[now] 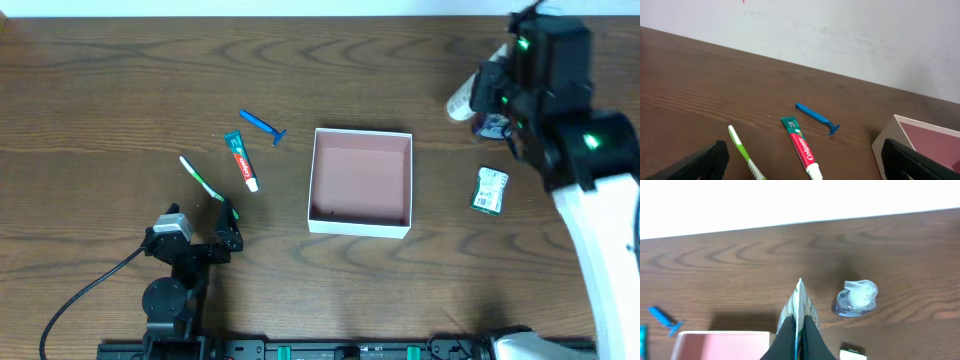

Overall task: Pack container
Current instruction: 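Carry the lotion tube over the box and lower it inside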

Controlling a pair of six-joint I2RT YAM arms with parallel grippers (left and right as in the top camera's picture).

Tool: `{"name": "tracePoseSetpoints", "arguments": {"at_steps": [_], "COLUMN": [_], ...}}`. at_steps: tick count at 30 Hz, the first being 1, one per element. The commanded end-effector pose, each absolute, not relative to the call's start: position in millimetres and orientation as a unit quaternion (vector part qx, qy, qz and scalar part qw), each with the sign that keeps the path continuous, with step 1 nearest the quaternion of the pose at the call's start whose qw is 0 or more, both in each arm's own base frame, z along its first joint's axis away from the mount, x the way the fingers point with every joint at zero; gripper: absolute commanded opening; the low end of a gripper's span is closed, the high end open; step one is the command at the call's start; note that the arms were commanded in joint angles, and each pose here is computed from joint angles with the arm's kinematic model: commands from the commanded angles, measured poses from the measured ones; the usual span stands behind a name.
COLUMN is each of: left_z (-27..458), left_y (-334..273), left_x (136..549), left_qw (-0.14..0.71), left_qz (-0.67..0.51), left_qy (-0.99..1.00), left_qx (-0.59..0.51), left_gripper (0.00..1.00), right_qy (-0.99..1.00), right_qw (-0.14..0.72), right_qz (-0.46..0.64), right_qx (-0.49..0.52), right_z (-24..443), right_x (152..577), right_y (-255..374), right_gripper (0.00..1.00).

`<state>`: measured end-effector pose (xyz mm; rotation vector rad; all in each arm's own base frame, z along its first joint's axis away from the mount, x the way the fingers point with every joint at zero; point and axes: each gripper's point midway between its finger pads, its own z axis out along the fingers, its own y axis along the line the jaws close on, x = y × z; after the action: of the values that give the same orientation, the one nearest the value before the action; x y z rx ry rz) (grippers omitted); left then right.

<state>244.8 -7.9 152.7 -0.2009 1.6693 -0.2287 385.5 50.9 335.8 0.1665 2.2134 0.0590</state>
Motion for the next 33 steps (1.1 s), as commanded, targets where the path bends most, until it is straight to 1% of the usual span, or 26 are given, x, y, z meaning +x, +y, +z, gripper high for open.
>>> {"name": "tracePoseSetpoints", "arguments": {"at_steps": [1, 5, 12, 16, 20, 24, 28, 33], "left_z": [137.2, 137.2, 137.2, 137.2, 137.2, 137.2, 137.2, 137.2], "left_y": [-7.8, -7.8, -7.8, -7.8, -7.8, -7.8, -7.8, -7.8], "left_x": [244.0, 244.0, 244.0, 244.0, 244.0, 244.0, 244.0, 244.0], "left_qw": [0.644, 0.644, 0.644, 0.644, 0.644, 0.644, 0.644, 0.644], "left_qz": [-0.094, -0.094, -0.094, -0.094, -0.094, -0.094, -0.094, -0.094], "left_qy": [0.754, 0.754, 0.754, 0.754, 0.754, 0.754, 0.754, 0.754], "left_qx": [-0.084, -0.084, -0.084, -0.084, -0.084, -0.084, -0.084, -0.084], "left_gripper": [0.98, 0.98, 0.98, 0.98, 0.98, 0.98, 0.98, 0.98], "right_qy": [0.883, 0.887, 0.898, 0.907, 0.920, 0.929, 0.933, 0.930], "right_qw": [0.461, 0.449, 0.414, 0.391, 0.357, 0.336, 0.332, 0.347], "right_qz": [0.074, 0.106, 0.148, 0.153, 0.161, 0.144, 0.123, 0.100], "right_qx": [0.052, 0.037, 0.006, 0.018, 0.031, 0.052, 0.066, 0.072], "right_z": [358.9, 358.1, 343.7, 328.3, 304.0, 277.0, 257.2, 246.3], "right_x": [368.2, 355.7, 339.9, 337.4, 338.9, 345.8, 354.5, 365.1], "right_y": [75.7, 103.0, 159.2, 180.4, 206.3, 223.7, 234.1, 240.1], "right_gripper": [0.01, 0.01, 0.01, 0.01, 0.01, 0.01, 0.01, 0.01]}}
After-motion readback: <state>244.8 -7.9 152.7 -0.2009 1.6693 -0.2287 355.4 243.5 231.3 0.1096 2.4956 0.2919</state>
